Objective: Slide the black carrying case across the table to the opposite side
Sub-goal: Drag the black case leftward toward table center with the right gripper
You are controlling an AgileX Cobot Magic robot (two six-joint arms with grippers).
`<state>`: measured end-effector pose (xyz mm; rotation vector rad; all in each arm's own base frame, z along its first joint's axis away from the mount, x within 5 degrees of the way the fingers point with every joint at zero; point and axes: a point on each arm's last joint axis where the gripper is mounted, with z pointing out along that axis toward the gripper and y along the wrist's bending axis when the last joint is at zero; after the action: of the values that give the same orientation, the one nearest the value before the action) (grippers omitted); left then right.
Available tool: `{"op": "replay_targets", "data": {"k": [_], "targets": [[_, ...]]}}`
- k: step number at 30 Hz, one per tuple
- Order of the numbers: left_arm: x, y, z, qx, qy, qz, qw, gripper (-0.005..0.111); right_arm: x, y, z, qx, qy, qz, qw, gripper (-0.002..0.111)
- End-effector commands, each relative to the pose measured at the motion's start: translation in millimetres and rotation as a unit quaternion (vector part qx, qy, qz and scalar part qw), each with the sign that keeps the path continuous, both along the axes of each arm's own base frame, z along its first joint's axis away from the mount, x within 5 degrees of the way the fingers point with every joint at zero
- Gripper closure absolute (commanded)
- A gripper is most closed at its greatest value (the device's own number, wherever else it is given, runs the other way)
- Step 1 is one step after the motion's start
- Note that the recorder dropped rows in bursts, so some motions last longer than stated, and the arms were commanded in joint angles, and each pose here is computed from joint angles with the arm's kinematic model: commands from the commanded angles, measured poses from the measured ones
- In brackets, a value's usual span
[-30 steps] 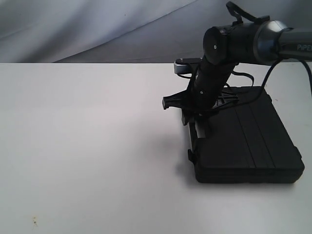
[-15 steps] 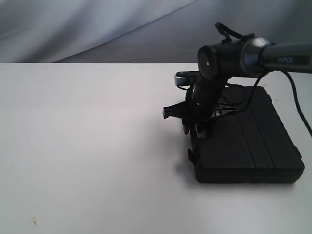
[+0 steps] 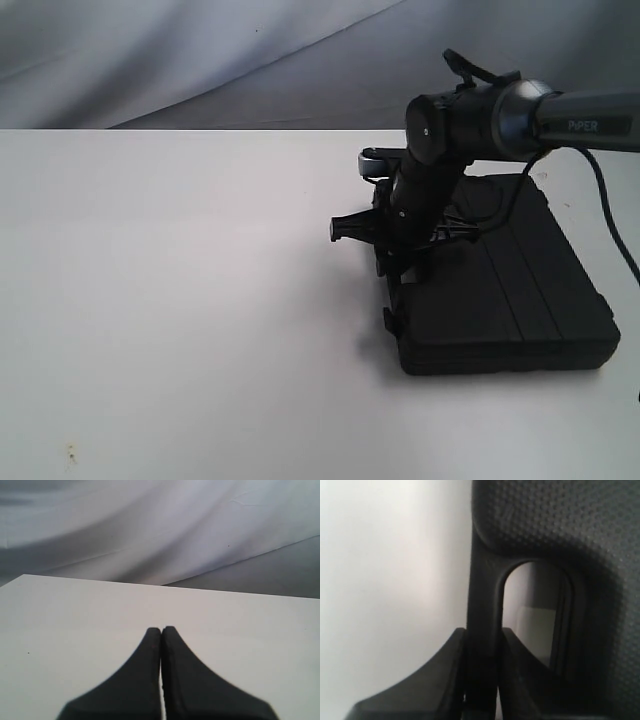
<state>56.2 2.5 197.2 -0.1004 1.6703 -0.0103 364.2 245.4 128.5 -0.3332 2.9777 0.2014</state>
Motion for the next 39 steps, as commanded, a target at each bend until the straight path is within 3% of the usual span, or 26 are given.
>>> {"op": "replay_targets", "data": {"k": [1, 8, 25, 39], "targets": [[-0.2, 0.0, -1.0, -0.005, -0.002, 0.001, 1.0, 0.106, -5.3, 19.8, 3.3, 0.036, -0.021, 0.009, 0.999, 0.108], [-0.2, 0.0, -1.0, -0.006, -0.002, 0.001, 1.0, 0.106, -14.5, 49.5, 8.8, 0.09, -0.038, 0.0, 0.995, 0.108], [-0.2, 0.0, -1.0, -0.003, -0.002, 0.001, 1.0, 0.106, -14.2, 113.3, 15.9, 0.091, -0.034, 0.015, 0.995, 0.108], [-0.2, 0.0, -1.0, -0.004, -0.002, 0.001, 1.0, 0.106, -9.7, 122.3, 3.3, 0.092, -0.047, -0.007, 0.995, 0.108]]}}
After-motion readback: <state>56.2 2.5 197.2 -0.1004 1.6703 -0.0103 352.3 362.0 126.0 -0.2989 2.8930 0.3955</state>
